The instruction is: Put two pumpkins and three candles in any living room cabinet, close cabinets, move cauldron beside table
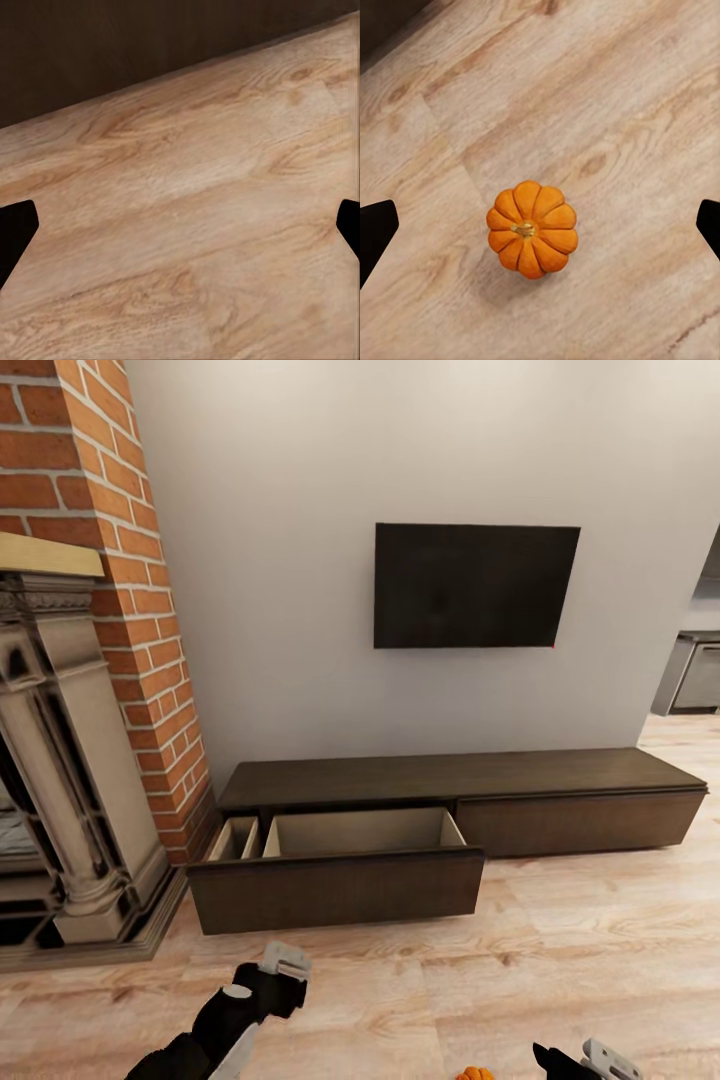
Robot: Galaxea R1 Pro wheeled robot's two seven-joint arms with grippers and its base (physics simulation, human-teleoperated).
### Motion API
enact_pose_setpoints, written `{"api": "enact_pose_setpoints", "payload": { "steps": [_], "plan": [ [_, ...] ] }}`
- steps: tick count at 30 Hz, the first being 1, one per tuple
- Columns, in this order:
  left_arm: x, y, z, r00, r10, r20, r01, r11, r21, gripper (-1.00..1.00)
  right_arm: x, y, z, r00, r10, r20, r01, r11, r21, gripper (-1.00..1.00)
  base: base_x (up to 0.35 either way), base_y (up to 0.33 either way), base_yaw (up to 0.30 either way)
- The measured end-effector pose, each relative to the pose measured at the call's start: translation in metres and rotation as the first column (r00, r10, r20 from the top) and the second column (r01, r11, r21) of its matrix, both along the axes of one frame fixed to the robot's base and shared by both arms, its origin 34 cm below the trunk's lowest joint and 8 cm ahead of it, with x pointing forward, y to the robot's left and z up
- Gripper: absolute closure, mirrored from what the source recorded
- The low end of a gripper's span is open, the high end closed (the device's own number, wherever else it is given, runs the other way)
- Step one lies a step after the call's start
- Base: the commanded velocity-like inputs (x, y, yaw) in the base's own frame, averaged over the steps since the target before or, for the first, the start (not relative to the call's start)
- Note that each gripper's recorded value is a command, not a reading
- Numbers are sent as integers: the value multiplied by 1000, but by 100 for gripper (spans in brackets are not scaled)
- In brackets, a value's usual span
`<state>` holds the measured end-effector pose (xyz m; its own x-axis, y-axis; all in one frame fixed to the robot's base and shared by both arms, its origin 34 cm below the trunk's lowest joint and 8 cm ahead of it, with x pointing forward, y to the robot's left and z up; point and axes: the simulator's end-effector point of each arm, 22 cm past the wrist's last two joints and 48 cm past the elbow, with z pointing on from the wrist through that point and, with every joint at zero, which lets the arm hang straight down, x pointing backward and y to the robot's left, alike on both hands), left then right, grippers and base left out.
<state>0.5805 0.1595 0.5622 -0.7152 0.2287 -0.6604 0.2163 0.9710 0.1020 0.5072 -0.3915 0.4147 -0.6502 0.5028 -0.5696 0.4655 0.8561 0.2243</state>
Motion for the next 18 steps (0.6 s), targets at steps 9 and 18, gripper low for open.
{"api": "enact_pose_setpoints", "payload": {
  "steps": [9,18],
  "plan": [
    [53,-9,49,999,-38,-3,38,999,12,-100,-3,1,-19,1000,4,0,-4,1000,0,-100,0,0,0],
    [46,-35,96,990,-139,13,139,990,37,-100,1,11,-28,999,36,35,-37,999,40,-100,0,0,0]
  ]
}}
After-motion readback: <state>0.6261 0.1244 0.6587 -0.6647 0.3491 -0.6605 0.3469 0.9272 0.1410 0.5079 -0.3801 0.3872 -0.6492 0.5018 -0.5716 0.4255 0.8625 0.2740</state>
